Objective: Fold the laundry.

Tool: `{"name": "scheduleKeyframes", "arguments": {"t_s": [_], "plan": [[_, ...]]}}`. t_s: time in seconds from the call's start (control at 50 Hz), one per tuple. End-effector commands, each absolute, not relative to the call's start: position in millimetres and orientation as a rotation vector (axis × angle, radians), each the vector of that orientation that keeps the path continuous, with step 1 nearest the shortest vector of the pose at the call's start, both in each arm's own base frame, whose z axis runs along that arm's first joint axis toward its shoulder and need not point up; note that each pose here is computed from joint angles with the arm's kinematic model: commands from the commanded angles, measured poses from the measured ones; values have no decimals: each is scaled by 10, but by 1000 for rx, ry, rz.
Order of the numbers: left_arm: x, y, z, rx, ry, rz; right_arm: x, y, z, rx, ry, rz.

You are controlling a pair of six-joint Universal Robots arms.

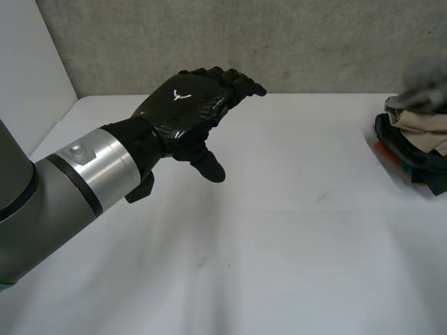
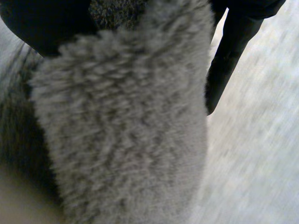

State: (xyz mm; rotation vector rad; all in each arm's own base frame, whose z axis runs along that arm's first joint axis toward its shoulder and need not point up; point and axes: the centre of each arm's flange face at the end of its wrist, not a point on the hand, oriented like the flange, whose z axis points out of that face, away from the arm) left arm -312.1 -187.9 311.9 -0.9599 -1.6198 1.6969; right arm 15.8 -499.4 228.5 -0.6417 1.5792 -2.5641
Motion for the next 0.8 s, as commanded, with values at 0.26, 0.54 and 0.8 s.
{"name": "scheduleKeyframes", "arguments": {"t_s": [0.26,0.54,0.8], "plan": [[-3140,-1874,3027,-965,-1644,1665,-235,-4714,2183,-477,1818,-2407],[-3144,-1821,3070,-967,-1626,1667,-607,-4198,2493,-148,2516,-2509],[-3102,-1662,3352,-933,-1537,1718,128,-3838,3506,-261,2049,-2923]]}}
